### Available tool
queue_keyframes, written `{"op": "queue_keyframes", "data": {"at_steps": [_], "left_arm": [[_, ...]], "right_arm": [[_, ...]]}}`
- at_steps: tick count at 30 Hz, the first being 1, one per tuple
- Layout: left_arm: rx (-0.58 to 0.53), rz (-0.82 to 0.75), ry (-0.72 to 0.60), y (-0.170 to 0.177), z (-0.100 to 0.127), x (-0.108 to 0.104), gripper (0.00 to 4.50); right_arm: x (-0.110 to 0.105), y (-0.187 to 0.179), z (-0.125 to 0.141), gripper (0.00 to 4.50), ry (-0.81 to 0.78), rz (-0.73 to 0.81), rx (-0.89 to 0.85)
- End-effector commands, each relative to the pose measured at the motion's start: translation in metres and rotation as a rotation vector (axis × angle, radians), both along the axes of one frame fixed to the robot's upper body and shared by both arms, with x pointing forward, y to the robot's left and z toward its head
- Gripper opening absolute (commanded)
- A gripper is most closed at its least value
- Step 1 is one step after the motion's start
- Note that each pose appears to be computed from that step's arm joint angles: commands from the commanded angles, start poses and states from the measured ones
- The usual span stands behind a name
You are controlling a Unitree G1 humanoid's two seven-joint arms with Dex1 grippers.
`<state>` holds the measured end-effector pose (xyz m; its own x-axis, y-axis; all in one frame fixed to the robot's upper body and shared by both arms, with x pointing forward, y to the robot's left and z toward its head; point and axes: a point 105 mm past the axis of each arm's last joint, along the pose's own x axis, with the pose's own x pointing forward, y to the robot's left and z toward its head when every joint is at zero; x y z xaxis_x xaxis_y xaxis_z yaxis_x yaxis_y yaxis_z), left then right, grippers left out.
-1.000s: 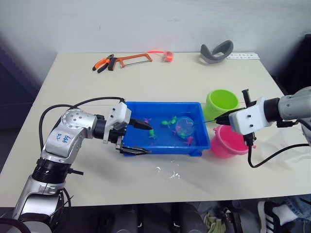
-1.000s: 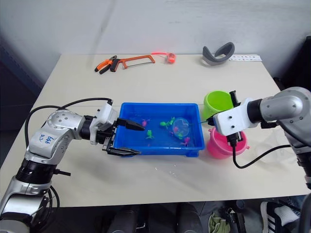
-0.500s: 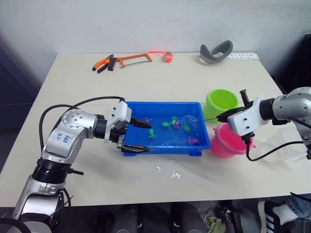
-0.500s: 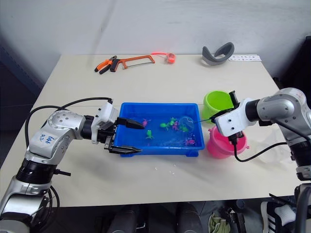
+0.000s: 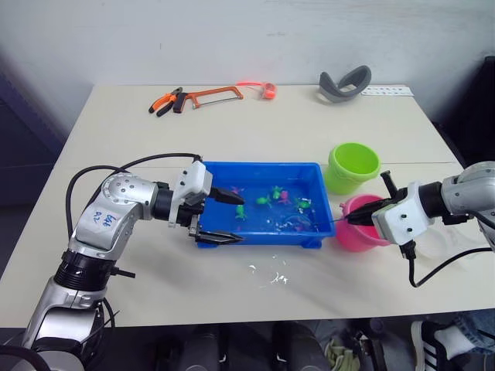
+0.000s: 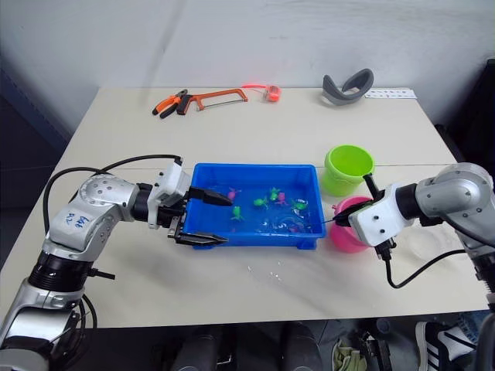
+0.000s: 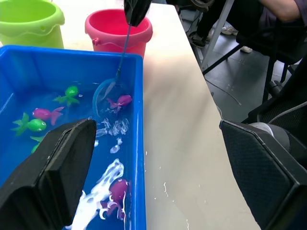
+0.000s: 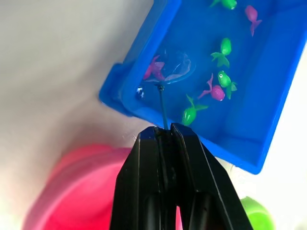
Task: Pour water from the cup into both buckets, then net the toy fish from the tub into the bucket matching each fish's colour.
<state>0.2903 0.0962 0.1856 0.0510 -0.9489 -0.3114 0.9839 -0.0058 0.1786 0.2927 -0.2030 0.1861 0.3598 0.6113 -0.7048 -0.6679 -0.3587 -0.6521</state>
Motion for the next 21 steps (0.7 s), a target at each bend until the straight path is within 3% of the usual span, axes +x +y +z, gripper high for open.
{"op": "queue_keyframes", "data": {"at_steps": [1, 10, 21], "left_arm": [[-0.007, -0.034, -0.031, -0.005, 0.006, -0.002, 4.48], [-0.025, -0.036, -0.021, -0.006, 0.005, 0.002, 4.48], [-0.141, -0.072, -0.006, -0.025, 0.025, 0.007, 4.48]], "right_arm": [[-0.002, 0.001, 0.018, 0.0, 0.083, -0.145, 0.174], [-0.01, 0.004, 0.015, 0.0, 0.315, -0.405, 0.433], [-0.033, -0.013, 0.039, 0.0, 0.3, -0.641, 0.742]]}}
